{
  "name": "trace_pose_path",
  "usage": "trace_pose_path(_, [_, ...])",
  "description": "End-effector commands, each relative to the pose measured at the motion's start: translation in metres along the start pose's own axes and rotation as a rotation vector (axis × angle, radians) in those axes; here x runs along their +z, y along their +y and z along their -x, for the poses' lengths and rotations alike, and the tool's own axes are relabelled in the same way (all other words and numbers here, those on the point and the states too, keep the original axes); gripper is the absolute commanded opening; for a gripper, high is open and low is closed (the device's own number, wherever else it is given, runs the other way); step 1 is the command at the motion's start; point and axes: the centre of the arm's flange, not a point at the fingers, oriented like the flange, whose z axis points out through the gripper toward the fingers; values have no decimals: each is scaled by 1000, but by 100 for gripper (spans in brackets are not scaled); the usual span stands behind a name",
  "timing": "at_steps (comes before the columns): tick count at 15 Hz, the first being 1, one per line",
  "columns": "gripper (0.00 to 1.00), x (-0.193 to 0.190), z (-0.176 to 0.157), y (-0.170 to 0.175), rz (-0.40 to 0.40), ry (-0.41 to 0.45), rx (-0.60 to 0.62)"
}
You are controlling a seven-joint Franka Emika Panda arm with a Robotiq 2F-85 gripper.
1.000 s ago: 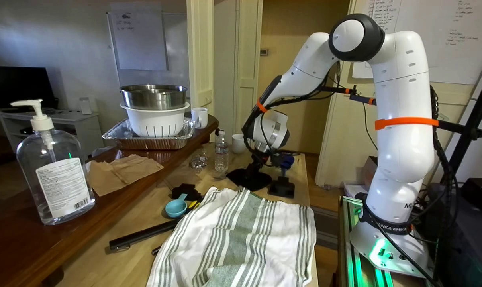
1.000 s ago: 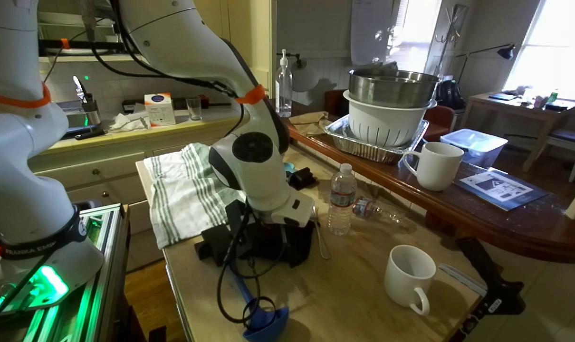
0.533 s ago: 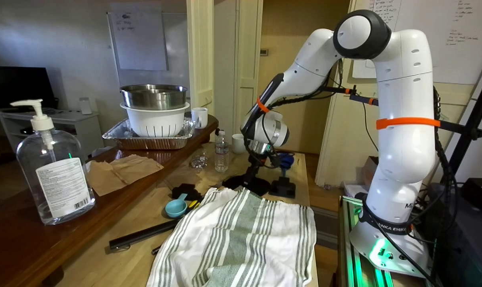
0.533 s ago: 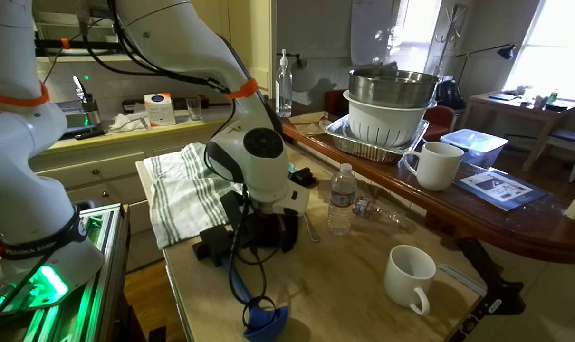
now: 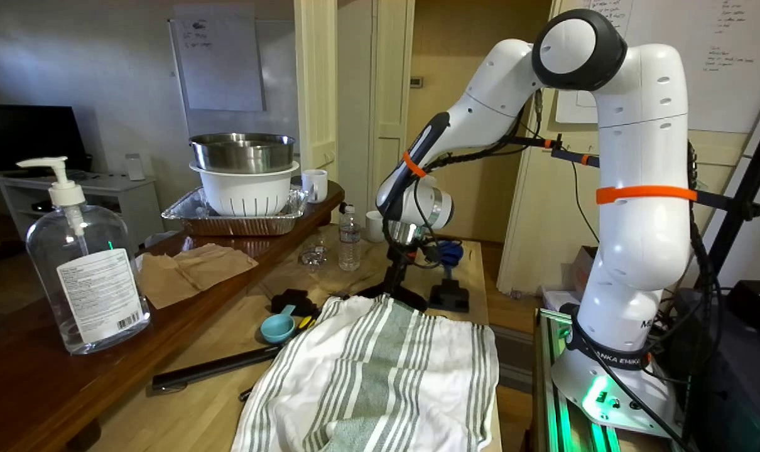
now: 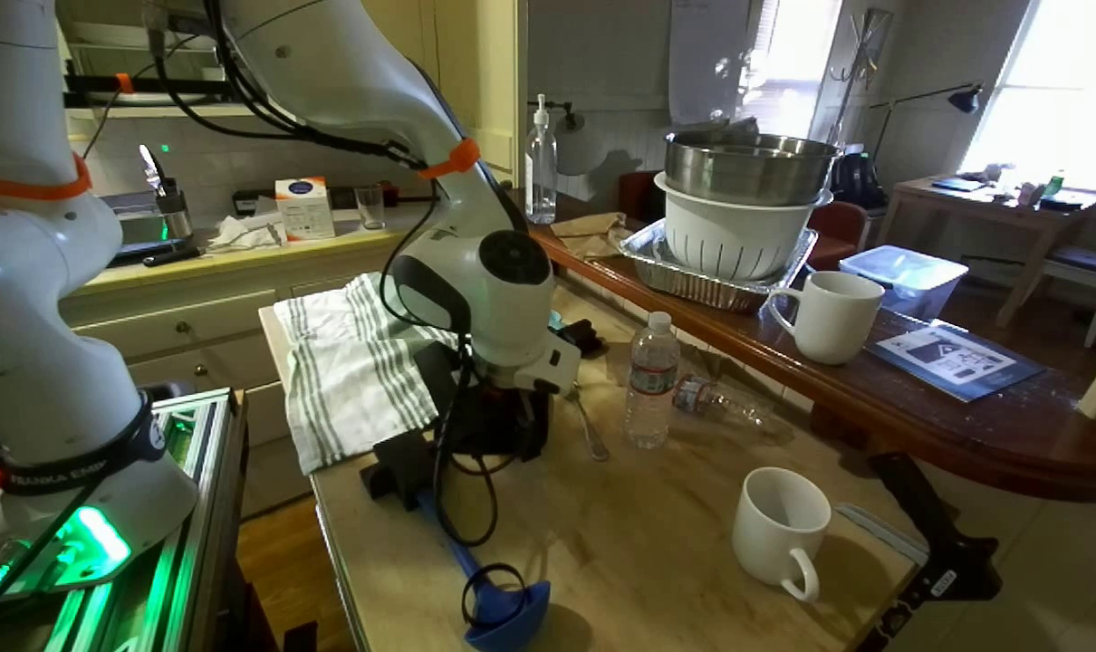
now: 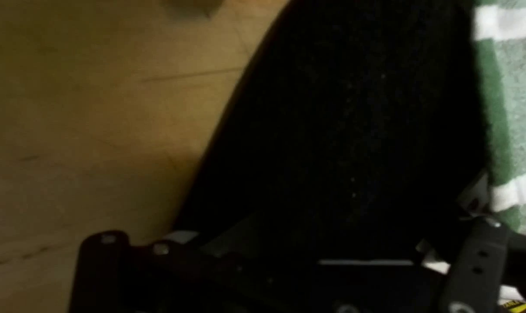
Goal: Move the black object to the left
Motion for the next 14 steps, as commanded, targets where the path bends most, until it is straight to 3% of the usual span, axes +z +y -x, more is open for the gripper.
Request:
trace_pose_path(1, [100,-23,-1,-25,52,50,-24])
trace_pose_path(5, [100,-67,-6,-40,154,143,-25])
trace_pose_path(8, [100,-98,-6,-54,167,189,-19])
trace_pose_path(14, [100,-155,5,-76,199,116,-53])
